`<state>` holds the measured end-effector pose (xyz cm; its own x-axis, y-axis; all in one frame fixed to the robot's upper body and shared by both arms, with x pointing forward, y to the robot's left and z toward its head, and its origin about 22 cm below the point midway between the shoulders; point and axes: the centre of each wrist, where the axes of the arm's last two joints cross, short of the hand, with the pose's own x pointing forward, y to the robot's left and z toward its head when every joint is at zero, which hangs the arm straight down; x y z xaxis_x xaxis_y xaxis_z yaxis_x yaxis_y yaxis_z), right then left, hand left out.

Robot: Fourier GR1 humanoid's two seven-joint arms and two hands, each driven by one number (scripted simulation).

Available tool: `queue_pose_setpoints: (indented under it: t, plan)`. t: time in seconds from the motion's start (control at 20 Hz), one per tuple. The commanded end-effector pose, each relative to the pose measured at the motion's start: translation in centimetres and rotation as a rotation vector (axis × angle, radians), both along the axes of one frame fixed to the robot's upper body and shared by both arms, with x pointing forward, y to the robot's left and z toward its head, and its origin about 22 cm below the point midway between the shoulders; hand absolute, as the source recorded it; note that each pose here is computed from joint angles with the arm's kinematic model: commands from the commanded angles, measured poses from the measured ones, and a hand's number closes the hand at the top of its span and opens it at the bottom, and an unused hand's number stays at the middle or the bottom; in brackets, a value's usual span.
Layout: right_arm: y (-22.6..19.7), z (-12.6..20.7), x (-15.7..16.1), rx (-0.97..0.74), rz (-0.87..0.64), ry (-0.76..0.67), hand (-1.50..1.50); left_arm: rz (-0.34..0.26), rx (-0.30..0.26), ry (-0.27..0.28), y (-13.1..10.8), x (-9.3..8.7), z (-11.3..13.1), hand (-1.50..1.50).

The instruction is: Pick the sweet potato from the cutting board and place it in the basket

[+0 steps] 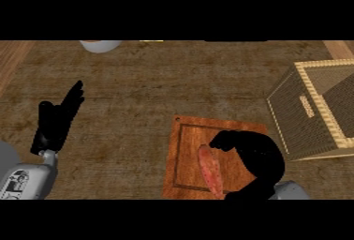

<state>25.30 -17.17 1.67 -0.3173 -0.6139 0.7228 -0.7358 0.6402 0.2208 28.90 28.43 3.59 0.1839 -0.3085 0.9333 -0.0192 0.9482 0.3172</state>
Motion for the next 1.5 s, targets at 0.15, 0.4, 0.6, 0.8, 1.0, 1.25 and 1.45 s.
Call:
queue_pose_setpoints:
  t: [0.15,0.4,0.6,0.8,1.0,1.25,1.45]
  plan:
    - [-6.6,3.2,0.9,-0.444,-0.336,-0.166,-1.5,0.021,-0.004,0.023,0.0,-0.6,-1.4,0.0]
    - [-11.3,8.8,1.5,-0.893,-0.307,-0.334,-1.5,0.007,0.008,0.028,-0.5,-0.4,-1.9,0.0]
    - [-13.6,11.8,2.6,-1.154,-0.121,-0.343,-1.5,-0.012,-0.004,0.027,-0.4,-0.8,-0.9,0.0]
    - [-14.7,13.7,2.2,-1.217,0.047,-0.351,-1.5,-0.01,-0.001,0.014,-0.5,-0.1,-1.6,0.0]
    - [-14.6,14.3,1.6,-1.222,0.122,-0.339,-1.5,0.005,-0.002,0.032,-0.7,0.9,-2.2,0.0]
    - [-14.4,13.2,1.3,-1.192,0.051,-0.314,-1.5,0.001,-0.014,0.0,-1.9,-0.1,-1.6,0.0]
    - [-14.6,12.4,2.4,-1.156,0.0,-0.278,-1.5,-0.001,-0.007,0.014,0.4,1.1,-0.9,0.0]
